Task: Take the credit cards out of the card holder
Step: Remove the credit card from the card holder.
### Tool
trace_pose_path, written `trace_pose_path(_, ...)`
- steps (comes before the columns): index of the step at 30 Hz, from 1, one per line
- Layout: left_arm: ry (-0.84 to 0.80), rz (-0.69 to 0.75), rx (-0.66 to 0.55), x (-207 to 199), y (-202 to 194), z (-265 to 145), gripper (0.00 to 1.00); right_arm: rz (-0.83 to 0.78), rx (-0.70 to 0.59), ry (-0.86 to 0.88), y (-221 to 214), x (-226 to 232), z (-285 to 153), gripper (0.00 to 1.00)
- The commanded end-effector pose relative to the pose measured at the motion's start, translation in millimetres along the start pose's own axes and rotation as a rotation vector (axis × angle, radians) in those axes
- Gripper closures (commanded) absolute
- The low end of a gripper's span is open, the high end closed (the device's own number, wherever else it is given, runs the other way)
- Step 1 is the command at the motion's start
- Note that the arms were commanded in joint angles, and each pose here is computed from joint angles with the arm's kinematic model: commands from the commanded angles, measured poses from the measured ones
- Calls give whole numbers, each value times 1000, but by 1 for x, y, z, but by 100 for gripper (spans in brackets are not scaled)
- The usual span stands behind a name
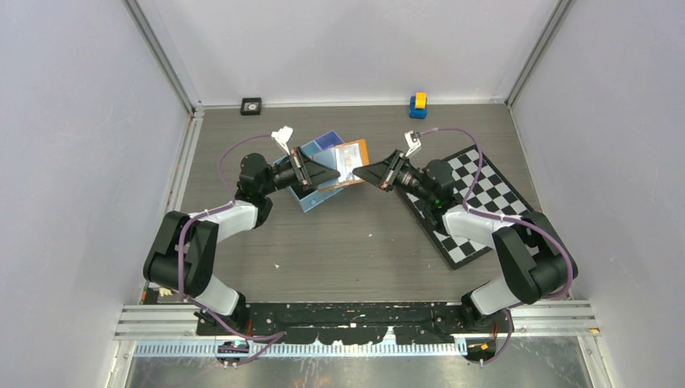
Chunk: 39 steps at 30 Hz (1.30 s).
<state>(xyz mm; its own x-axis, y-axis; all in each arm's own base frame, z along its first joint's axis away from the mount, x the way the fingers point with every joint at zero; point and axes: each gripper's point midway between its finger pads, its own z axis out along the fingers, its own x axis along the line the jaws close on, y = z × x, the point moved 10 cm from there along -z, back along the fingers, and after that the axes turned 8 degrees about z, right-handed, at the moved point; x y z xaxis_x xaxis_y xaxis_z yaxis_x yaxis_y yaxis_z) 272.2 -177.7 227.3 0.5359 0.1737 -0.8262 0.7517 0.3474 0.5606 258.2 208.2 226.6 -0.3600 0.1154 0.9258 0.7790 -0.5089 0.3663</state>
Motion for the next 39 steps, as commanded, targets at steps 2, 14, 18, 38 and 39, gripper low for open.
trace_pose_path(2,-134,93,-24,-26,7,3,88,-57,55,-36,-7,8,8,100)
trace_pose_path(14,-123,77,-31,-22,7,2,68,-77,67,-96,-10,1,12,92)
trace_pose_path(18,-133,71,-30,-22,7,3,74,-84,92,-59,-14,7,14,88)
trace_pose_path(38,-130,24,5,-12,5,7,72,-36,126,103,-16,21,15,87)
trace_pose_path(39,-139,27,3,-13,5,7,72,-36,127,98,-16,20,15,87)
